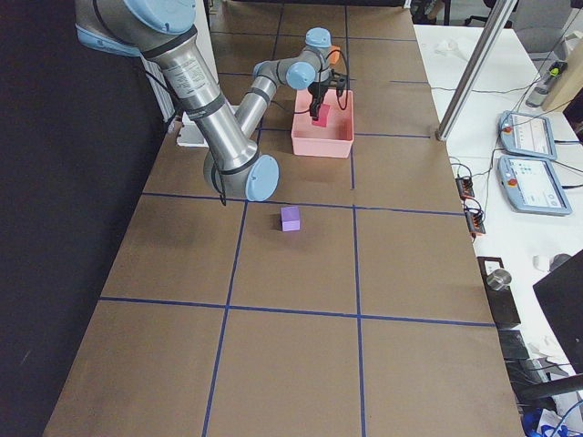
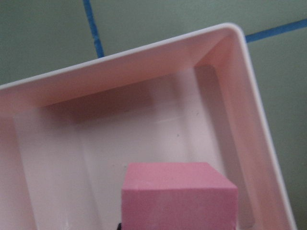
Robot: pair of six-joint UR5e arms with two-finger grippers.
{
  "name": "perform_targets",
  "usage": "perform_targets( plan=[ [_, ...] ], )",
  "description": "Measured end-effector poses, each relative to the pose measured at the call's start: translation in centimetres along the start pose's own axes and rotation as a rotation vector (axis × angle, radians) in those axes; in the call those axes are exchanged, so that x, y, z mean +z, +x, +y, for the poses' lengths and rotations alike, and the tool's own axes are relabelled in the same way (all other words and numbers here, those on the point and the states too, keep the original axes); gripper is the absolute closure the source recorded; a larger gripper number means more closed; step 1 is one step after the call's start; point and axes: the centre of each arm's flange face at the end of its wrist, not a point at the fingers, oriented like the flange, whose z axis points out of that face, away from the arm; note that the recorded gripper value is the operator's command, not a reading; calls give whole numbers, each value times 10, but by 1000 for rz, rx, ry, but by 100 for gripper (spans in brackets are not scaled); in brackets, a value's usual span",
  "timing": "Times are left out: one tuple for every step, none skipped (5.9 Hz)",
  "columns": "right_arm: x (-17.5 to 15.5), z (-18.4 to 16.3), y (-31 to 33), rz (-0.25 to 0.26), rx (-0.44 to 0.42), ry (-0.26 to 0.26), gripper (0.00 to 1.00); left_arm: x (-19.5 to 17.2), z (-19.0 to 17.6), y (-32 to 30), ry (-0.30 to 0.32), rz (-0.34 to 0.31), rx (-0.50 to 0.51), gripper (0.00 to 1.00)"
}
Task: Place blocks into pink bin with both arms
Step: 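Carry the red cube with the right gripper into the pink bin and release, then grasp the orange cube with the left gripper while the right gripper withdraws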
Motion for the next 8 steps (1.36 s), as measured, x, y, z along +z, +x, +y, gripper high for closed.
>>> perform_targets(
  plan=[
    [12,19,-24,8,11,14,0,6,-8,11,15,6,5,0],
    [17,25,-29,14,4,29,0,17,-17,28,25,22,-15,0],
    [15,16,-23,24,-22,25,0,37,-26,55,22,46,-19,0],
    [4,-5,-8,42,-68,11,0,58,-35,78,16,69,-18,0],
    [-14,-32,21,57,-120,-4,0,84,-51,91,26,93,-27,0],
    [-30,-54,58,62,-164,-12,0,110,-68,98,47,114,-52,0],
    [-38,-68,86,68,-195,-12,0,134,-79,110,66,114,-73,0],
    [-42,-76,106,74,-226,-12,0,156,-85,133,76,105,-84,0]
  ],
)
